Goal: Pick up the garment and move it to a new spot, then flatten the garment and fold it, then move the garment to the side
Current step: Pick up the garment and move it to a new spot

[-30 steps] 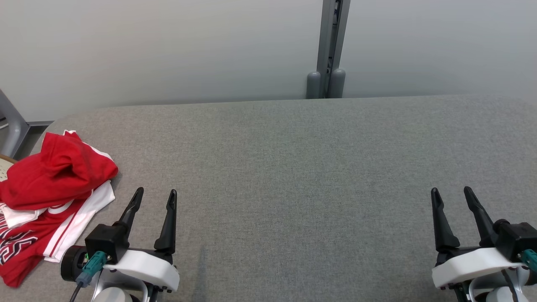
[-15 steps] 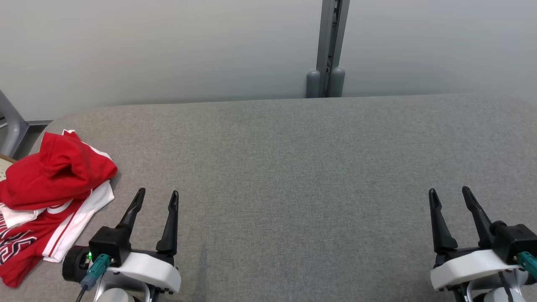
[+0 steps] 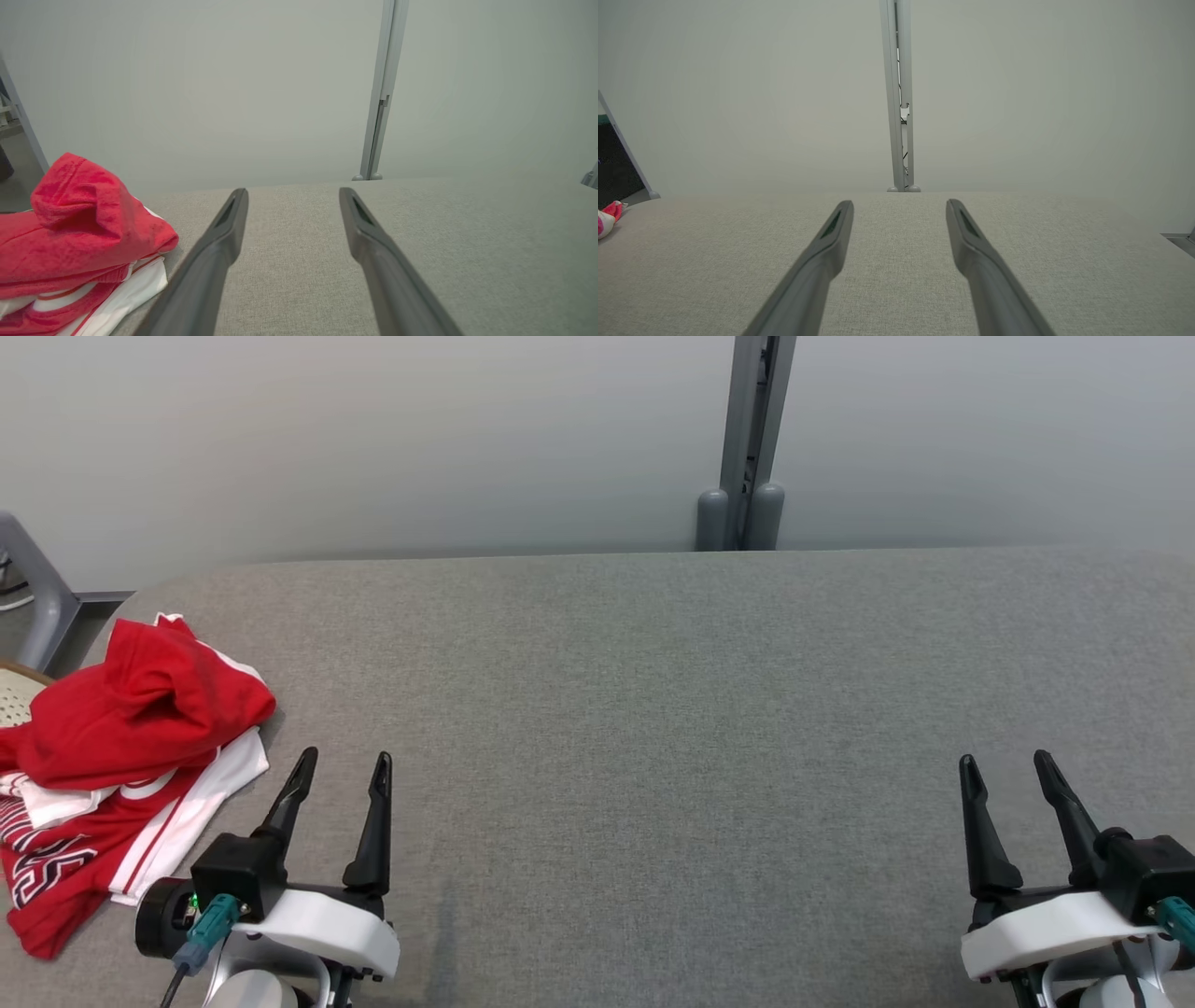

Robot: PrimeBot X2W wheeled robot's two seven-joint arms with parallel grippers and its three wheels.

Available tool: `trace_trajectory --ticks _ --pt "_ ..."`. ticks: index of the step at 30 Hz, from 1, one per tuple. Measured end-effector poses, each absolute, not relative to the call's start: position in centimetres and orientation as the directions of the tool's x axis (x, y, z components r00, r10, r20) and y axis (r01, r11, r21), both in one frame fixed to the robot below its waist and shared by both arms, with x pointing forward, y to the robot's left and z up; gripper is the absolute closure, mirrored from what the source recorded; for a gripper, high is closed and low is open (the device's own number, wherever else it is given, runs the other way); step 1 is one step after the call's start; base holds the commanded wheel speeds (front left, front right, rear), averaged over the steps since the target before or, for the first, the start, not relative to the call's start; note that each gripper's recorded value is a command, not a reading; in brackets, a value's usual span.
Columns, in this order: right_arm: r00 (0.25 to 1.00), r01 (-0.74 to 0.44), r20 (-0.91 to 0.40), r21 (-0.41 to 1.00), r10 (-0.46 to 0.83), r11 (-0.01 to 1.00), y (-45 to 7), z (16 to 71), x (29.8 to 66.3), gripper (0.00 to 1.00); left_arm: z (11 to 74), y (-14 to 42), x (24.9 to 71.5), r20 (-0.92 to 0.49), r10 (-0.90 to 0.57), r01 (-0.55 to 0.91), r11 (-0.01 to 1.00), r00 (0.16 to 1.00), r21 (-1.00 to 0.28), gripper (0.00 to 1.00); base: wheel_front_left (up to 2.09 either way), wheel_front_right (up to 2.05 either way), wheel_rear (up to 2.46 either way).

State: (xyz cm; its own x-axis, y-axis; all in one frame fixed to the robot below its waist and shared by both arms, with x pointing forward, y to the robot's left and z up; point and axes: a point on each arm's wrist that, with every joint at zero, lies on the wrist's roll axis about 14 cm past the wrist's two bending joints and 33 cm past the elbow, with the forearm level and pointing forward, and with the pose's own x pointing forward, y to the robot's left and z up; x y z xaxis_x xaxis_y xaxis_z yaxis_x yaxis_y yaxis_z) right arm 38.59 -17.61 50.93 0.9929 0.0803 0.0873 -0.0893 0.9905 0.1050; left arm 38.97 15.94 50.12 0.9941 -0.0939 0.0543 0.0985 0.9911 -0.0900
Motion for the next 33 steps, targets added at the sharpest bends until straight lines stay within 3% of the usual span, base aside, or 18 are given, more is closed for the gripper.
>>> trace_trajectory --ticks 12,24,33 --pt "0.973 -0.213 0.115 0.093 0.202 0.973 -13.3 51.8 40.4 0.00 50.3 20.4 37.5 0.058 0.040 -0.034 0.994 0.997 -0.101 0.00 0.00 0.00 0.00" --pt "0.891 -0.447 0.115 0.052 0.439 0.893 -4.3 51.8 41.7 0.00 49.8 27.8 31.9 0.041 0.283 -0.278 0.955 0.958 -0.107 0.00 0.00 0.00 0.00" --pt "0.838 -0.543 0.108 0.054 0.535 0.838 -0.1 51.6 41.9 0.00 49.7 31.1 28.7 0.037 0.399 -0.393 0.913 0.916 -0.111 0.00 0.00 0.00 0.00"
